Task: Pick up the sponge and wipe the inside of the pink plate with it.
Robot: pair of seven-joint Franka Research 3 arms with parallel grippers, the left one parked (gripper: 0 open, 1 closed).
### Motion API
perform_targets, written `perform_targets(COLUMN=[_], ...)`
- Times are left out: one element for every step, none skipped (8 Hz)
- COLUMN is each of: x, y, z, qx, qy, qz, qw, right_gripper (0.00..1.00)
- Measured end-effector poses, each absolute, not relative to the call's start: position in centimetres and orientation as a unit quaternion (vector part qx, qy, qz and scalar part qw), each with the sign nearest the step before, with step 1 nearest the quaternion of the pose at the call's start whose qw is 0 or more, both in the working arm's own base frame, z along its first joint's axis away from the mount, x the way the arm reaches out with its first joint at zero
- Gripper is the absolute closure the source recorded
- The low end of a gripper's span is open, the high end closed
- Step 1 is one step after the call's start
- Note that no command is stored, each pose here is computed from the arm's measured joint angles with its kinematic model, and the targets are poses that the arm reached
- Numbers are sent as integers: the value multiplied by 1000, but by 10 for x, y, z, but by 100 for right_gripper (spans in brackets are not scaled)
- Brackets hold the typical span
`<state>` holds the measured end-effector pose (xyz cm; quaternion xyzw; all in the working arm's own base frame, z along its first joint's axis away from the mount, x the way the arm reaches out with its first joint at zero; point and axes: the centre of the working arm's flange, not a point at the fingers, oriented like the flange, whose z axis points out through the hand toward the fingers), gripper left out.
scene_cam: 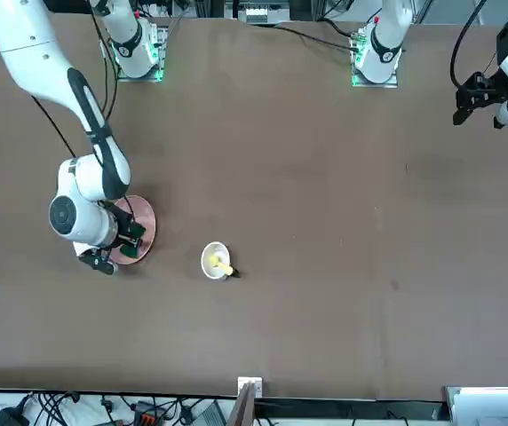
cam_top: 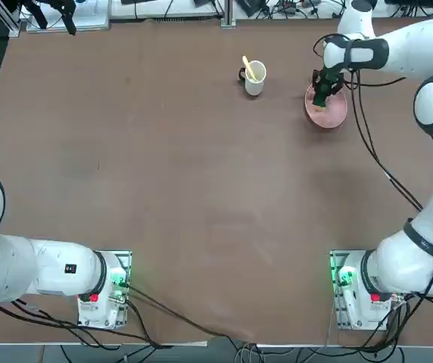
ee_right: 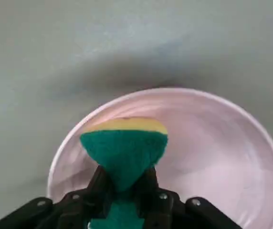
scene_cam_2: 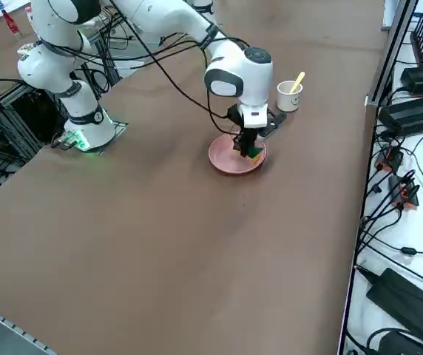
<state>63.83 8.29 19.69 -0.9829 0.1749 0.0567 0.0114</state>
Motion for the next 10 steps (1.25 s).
perform_targets(x=[637, 635, 631, 628, 624, 621, 620, 618, 616, 615], y=[88, 90, 90, 89, 90, 90, 90, 89, 86, 83], z=[197, 196, 195, 195, 194, 194, 193, 193, 193, 193], qx=[-982, -981, -980, -978, -977, -976, -976, -975, -974, -973], qy=[180, 182, 182, 181, 180, 179, 179, 179, 180, 182], qz=[59, 69, 85, 99, 112, 121, 127, 131, 135, 139], qw=[10, 6, -1, -6, -11, -15, -17, -19, -22, -24], right_gripper=[72, 71, 71, 71, 71, 71, 72, 72, 72, 72])
